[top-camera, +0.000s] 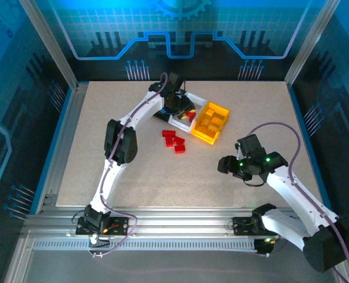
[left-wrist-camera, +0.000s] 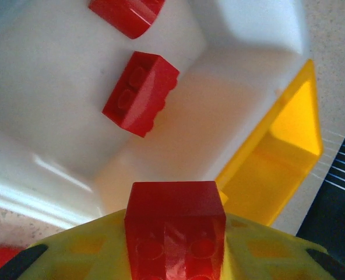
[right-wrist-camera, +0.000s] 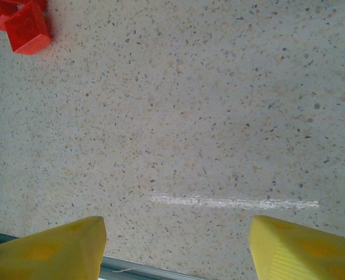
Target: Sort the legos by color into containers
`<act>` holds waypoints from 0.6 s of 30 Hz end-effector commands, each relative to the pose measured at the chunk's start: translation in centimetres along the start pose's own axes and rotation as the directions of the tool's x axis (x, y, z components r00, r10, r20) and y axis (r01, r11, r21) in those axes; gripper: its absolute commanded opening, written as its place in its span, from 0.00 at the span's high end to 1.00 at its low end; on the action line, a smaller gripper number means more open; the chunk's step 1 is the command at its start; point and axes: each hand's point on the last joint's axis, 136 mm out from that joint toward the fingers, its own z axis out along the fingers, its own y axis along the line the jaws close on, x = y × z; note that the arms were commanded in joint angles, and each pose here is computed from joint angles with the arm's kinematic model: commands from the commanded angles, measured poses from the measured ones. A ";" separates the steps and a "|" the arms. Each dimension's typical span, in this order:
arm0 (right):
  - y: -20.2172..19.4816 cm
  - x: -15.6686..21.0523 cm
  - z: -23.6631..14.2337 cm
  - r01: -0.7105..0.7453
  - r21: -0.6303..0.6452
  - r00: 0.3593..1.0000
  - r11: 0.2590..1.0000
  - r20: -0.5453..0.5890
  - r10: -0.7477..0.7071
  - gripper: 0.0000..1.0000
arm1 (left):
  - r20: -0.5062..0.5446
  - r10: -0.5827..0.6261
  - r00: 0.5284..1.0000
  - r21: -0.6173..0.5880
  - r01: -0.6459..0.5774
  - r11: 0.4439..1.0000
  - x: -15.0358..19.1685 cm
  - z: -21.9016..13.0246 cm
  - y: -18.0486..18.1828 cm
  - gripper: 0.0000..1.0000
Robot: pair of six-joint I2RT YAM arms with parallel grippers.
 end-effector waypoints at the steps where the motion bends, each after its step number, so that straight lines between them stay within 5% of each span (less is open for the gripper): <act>1: -0.5 0.4 -0.2 0.006 0.007 1.000 1.000 -0.017 -0.006 0.32 | -0.008 -0.036 0.999 0.042 0.037 0.998 -1.0 -0.7 -0.7 0.56; 11: 0.6 -0.4 0.2 0.037 -0.019 0.998 0.999 -0.045 -0.038 0.31 | 0.002 0.099 0.995 -0.036 -0.099 0.994 2.1 -4.9 1.2 0.29; 18: 1.7 -1.1 0.4 0.057 -0.063 0.996 0.996 -0.066 -0.061 0.31 | -0.034 0.224 0.974 -0.270 -0.225 0.936 8.7 -7.9 6.8 0.18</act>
